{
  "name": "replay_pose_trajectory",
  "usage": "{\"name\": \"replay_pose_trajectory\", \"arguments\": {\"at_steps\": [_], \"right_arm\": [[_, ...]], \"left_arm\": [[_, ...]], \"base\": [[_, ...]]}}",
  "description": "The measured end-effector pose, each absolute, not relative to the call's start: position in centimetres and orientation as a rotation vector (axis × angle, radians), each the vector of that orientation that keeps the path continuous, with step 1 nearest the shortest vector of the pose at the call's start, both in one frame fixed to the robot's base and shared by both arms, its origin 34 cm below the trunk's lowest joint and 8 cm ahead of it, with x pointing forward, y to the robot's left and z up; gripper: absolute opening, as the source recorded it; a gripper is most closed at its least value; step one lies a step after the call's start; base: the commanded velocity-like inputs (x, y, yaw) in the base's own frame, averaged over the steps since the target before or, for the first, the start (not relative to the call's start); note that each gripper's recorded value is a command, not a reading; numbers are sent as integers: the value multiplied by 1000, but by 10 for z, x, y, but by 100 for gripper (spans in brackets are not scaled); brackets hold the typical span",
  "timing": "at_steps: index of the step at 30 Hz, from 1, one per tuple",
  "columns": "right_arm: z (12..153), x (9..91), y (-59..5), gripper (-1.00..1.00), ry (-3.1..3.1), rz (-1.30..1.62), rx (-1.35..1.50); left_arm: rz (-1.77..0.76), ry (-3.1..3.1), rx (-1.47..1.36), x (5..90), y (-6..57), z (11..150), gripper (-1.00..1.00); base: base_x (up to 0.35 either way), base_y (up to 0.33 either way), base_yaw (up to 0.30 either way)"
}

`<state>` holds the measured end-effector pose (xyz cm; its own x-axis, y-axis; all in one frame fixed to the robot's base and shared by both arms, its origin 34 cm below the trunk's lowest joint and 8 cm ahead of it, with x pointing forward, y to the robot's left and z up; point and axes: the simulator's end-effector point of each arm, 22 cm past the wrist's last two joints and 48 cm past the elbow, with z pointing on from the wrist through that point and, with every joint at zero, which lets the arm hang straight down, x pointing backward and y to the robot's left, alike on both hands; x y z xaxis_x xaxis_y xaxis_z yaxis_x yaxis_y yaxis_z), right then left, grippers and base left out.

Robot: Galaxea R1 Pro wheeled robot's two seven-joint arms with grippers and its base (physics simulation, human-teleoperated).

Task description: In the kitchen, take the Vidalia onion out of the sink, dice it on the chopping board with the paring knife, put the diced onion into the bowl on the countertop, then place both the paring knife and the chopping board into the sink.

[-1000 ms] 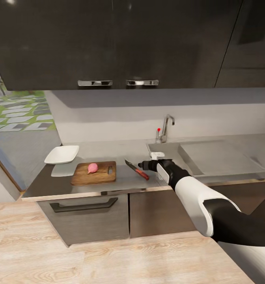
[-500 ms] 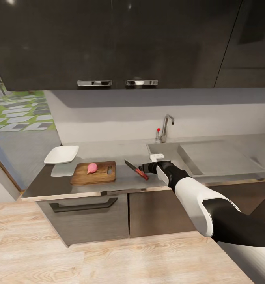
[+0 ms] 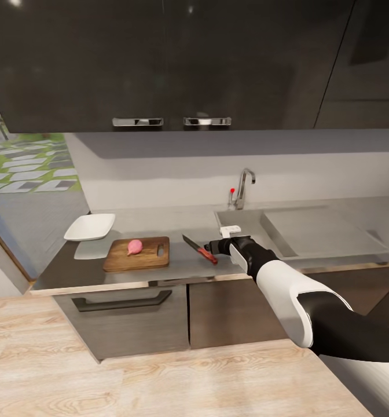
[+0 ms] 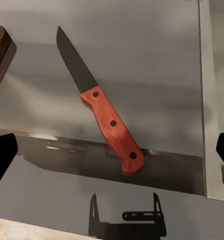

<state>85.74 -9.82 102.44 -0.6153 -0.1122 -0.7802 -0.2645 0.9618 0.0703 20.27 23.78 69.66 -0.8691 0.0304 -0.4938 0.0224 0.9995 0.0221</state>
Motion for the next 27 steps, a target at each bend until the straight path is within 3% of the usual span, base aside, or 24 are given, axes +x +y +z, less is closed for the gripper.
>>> {"name": "replay_pose_trajectory", "arguments": {"at_steps": [10,27], "right_arm": [[1024,857,-98,100,2236,222,-265],[1017,857,-98,100,2246,223,-266]], "left_arm": [[22,2625,38,202,238,697,100],[22,2636,38,199,238,695,100]], "base": [[123,0,0],[5,69,46]]}}
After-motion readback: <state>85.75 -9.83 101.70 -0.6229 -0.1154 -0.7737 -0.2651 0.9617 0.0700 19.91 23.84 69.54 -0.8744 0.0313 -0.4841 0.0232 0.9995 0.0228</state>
